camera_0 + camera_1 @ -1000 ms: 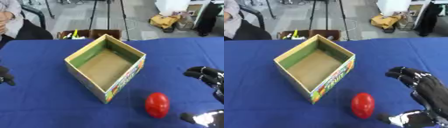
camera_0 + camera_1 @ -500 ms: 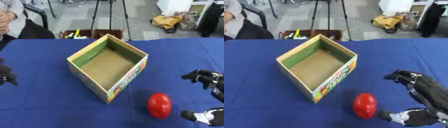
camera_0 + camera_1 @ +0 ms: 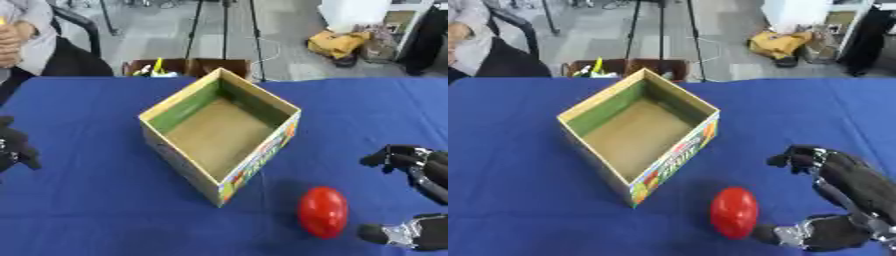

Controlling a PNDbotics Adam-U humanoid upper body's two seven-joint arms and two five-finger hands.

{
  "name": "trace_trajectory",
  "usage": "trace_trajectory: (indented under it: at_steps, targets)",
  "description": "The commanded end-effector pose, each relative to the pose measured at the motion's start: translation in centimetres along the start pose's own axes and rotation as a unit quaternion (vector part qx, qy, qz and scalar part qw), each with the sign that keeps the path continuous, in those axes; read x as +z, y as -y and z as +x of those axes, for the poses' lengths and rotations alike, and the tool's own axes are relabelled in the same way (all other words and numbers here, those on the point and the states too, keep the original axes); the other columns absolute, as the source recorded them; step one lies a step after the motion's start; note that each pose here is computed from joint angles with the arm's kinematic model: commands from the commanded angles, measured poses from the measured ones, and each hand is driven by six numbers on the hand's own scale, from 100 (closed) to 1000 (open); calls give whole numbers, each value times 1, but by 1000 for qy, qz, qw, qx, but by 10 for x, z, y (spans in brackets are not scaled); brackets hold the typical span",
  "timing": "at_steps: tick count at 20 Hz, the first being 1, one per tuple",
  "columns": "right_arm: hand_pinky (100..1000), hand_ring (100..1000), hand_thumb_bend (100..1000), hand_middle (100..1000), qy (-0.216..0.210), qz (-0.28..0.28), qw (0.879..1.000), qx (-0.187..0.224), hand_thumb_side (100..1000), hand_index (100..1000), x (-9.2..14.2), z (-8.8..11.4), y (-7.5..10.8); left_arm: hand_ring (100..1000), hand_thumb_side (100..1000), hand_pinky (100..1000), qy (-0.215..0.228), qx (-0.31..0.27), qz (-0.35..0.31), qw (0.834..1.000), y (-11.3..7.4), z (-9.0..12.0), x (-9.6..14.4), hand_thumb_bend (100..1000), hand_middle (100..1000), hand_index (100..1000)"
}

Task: Pick up objects on the table and place them in the box.

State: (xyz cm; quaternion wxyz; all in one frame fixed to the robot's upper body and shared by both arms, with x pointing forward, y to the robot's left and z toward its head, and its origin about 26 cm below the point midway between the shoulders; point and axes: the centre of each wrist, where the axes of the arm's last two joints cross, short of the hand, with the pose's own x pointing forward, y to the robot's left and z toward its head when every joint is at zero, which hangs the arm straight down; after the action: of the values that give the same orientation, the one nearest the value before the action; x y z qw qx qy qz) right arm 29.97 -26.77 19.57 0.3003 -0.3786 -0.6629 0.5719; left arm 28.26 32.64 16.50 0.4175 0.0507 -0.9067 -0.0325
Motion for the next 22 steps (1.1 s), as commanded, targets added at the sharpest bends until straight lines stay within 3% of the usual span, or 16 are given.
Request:
trace_trajectory:
  at_steps: [1,6,22]
  targets:
    - [380,635,845,682,1,3,1000,24,989,835,-2,3,6,493,929,421,16,-6,-9,1000,0,8,-5,100,530,747]
    - [338,616,851,660,-1,10,1000,26,941,856,-4,8,3,493,930,422,16,-5,-12,1000,1,8,-5,100,530,746]
    - [323,605,841,658,-12,31,998,59,927,833,-9,13,7,494,934,424,19,-3,-26,999,4,8,-7,100,532,745]
